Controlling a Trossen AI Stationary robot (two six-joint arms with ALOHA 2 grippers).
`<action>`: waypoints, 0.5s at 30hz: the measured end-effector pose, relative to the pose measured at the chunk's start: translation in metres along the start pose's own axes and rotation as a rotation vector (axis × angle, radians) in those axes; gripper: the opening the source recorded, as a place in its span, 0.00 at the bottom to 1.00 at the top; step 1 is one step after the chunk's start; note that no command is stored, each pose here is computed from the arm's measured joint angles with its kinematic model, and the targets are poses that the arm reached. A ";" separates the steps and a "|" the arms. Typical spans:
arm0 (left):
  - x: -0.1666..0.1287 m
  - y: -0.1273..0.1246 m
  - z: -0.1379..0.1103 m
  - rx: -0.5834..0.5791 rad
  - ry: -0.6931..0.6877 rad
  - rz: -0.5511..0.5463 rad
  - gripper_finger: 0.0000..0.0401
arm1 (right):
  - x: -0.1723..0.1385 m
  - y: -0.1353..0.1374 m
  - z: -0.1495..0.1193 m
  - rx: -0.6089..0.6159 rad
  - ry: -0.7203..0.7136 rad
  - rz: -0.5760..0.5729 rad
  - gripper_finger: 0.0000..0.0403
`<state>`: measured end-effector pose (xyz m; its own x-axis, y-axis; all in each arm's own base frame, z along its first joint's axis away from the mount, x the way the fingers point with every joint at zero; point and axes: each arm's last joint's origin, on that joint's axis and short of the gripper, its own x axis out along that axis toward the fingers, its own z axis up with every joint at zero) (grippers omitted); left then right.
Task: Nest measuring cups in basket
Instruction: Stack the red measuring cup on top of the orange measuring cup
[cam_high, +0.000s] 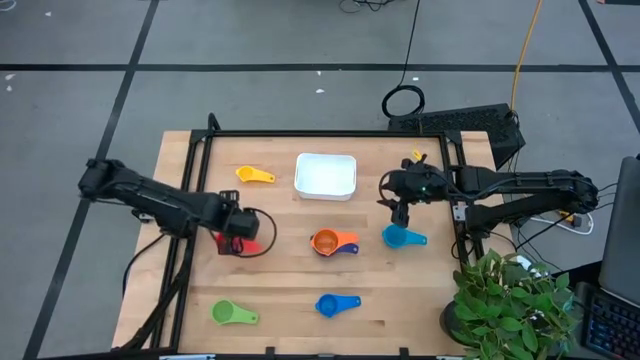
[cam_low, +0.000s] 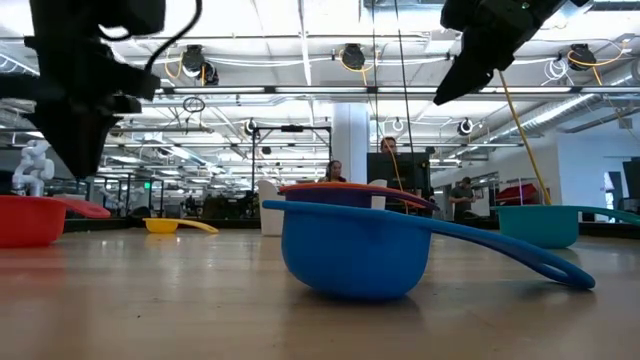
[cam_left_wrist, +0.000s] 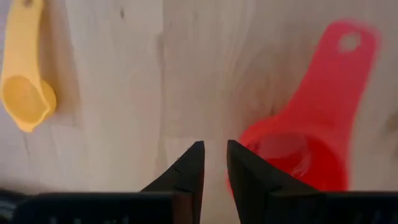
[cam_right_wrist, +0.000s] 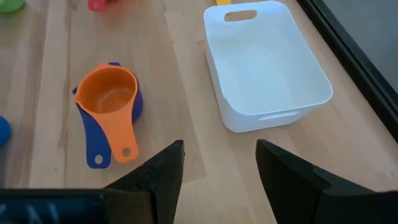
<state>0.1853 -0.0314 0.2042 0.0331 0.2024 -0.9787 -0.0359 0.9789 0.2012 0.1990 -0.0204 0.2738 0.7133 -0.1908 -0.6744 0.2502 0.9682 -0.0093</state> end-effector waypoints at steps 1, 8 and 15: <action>0.002 0.002 0.001 0.006 0.014 0.002 0.19 | 0.000 0.000 -0.001 -0.001 0.006 -0.001 0.48; 0.005 0.009 0.002 0.042 0.050 -0.010 0.39 | 0.000 0.000 -0.001 0.002 0.009 -0.001 0.48; 0.006 0.008 0.001 0.086 0.069 -0.088 0.62 | 0.000 0.000 -0.001 0.002 0.008 0.000 0.48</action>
<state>0.1859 -0.0222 0.2001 -0.0365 0.1163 -0.9925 0.0500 0.9922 0.1144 0.1985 -0.0203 0.2732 0.7077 -0.1896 -0.6806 0.2515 0.9678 -0.0080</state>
